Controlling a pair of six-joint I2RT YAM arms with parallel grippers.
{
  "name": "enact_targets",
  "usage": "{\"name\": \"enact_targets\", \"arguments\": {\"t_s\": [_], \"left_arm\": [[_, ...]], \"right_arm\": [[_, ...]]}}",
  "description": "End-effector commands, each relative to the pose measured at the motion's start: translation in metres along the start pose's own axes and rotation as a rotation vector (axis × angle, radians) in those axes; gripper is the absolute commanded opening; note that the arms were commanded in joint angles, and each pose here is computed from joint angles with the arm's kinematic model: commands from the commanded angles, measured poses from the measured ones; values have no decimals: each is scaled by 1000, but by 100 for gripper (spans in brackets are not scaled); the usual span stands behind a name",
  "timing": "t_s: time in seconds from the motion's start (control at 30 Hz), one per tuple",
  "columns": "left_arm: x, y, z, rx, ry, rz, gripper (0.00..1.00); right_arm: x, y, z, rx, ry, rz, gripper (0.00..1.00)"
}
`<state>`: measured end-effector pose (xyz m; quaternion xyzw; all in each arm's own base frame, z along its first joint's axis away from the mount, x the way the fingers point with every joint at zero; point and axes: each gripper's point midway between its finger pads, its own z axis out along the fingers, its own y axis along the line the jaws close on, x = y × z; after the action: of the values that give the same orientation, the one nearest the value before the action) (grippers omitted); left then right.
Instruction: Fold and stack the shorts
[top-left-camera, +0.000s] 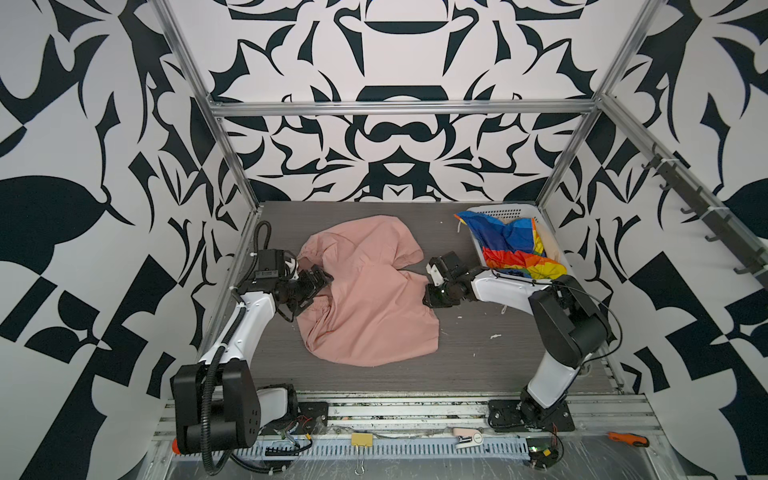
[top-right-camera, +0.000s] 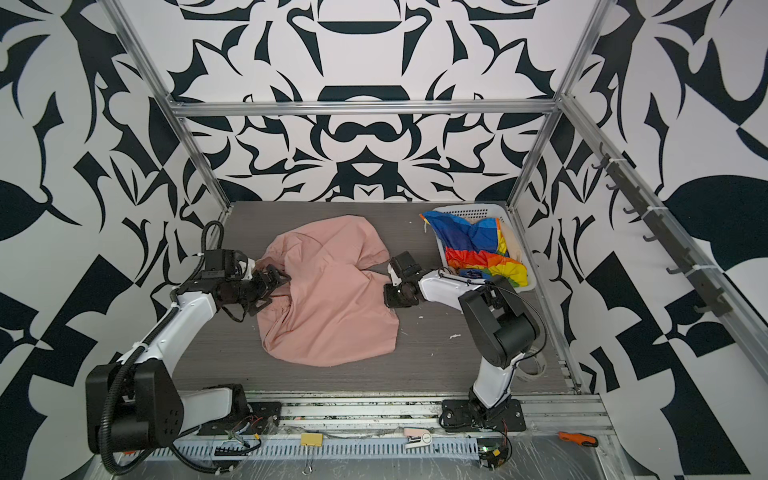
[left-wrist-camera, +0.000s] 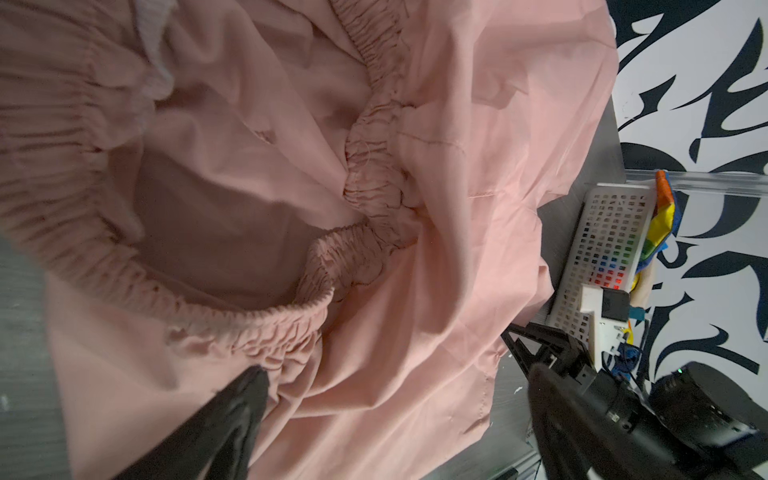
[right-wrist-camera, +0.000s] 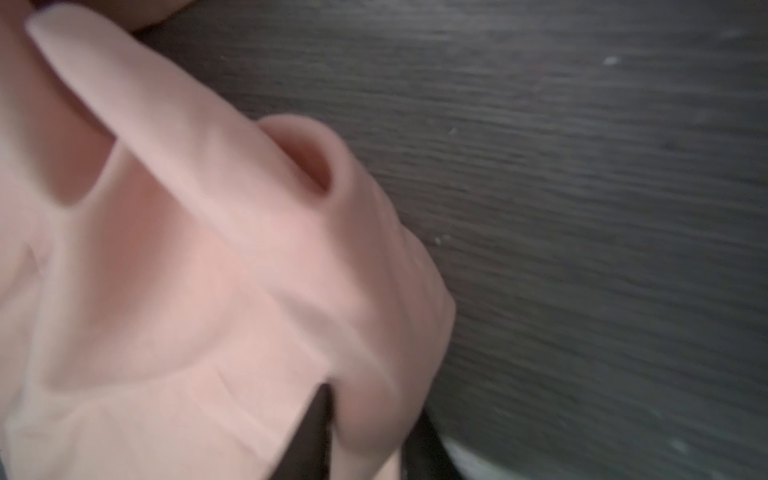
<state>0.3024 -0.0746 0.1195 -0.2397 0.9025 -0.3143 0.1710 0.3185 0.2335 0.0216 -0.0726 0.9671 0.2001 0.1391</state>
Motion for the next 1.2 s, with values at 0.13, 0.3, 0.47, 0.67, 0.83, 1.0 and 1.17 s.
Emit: {"name": "enact_targets", "arguments": {"t_s": [0.13,0.3,0.47,0.67,0.83,1.0,1.17], "left_arm": [[10,15,13,-69,74,6,95],[15,9,7,-194,-13,171,92],[25,15,28,-333,95,254,80],[51,12,49,-468,211,382,78],[59,14,61,-606,270,489,77],[59,26,64,-794,320,594,64],[65,30,71,-848,347,630,30]], "right_arm": [[-60,-27,-40,37,-127,58,0],[-84,-37,-70,34,-189,64,0],[-83,-39,-66,38,-180,57,0],[-84,-42,-65,49,-180,52,0],[-84,-44,-65,55,-179,46,0],[-83,-49,-68,71,-183,44,0],[-82,-56,-71,79,-192,53,0]]}}
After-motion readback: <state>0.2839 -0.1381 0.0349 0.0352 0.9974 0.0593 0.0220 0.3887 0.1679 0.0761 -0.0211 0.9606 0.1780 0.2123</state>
